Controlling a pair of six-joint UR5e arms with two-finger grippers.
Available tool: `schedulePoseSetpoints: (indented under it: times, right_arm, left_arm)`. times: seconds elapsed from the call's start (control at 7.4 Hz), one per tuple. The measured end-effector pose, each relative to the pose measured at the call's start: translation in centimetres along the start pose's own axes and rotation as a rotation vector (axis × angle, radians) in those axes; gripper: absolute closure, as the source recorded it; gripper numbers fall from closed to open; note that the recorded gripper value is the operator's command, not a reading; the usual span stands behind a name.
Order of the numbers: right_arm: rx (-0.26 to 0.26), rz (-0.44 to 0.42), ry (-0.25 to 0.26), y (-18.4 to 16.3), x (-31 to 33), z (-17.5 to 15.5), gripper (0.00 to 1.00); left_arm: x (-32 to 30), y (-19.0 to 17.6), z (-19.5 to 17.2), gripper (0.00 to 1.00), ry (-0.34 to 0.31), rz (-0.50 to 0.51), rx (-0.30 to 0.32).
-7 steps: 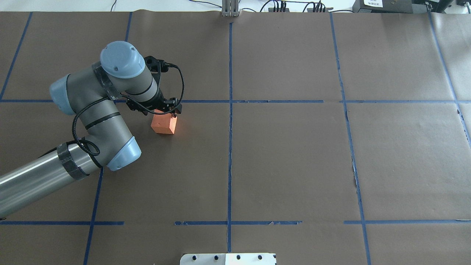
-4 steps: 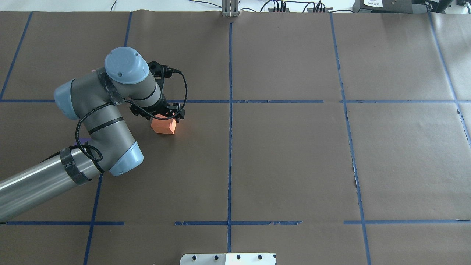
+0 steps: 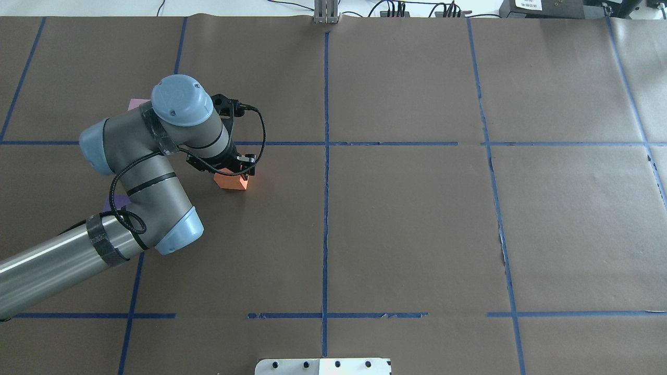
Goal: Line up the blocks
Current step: 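Lower the left gripper and close it on the orange cube, then carry the orange cube with the left gripper toward the pink cube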
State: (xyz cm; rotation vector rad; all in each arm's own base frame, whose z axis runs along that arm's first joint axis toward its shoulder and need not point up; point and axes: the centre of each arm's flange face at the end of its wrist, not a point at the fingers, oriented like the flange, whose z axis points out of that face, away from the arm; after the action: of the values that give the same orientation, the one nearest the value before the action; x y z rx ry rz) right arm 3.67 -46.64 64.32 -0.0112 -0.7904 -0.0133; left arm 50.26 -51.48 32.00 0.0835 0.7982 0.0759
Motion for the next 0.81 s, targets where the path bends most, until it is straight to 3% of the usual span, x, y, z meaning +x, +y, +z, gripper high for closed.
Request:
schedulePoseSetpoints:
  times: [0.14,0.41,0.81]
  right_arm:
    - [0.000,0.000,0.000,0.0,0.0,0.0,0.00]
    - [0.000,0.000,0.000,0.0,0.0,0.0,0.00]
    - [0.000,0.000,0.000,0.0,0.0,0.0,0.00]
  left_arm:
    - [0.2,0.1,-0.6,1.00,0.006,0.003,0.005]
    - [0.5,1.8,-5.5,1.00,0.026,-0.004,-0.002]
    - [-4.1,1.8,-10.6,1.00,0.027,-0.161,-0.026]
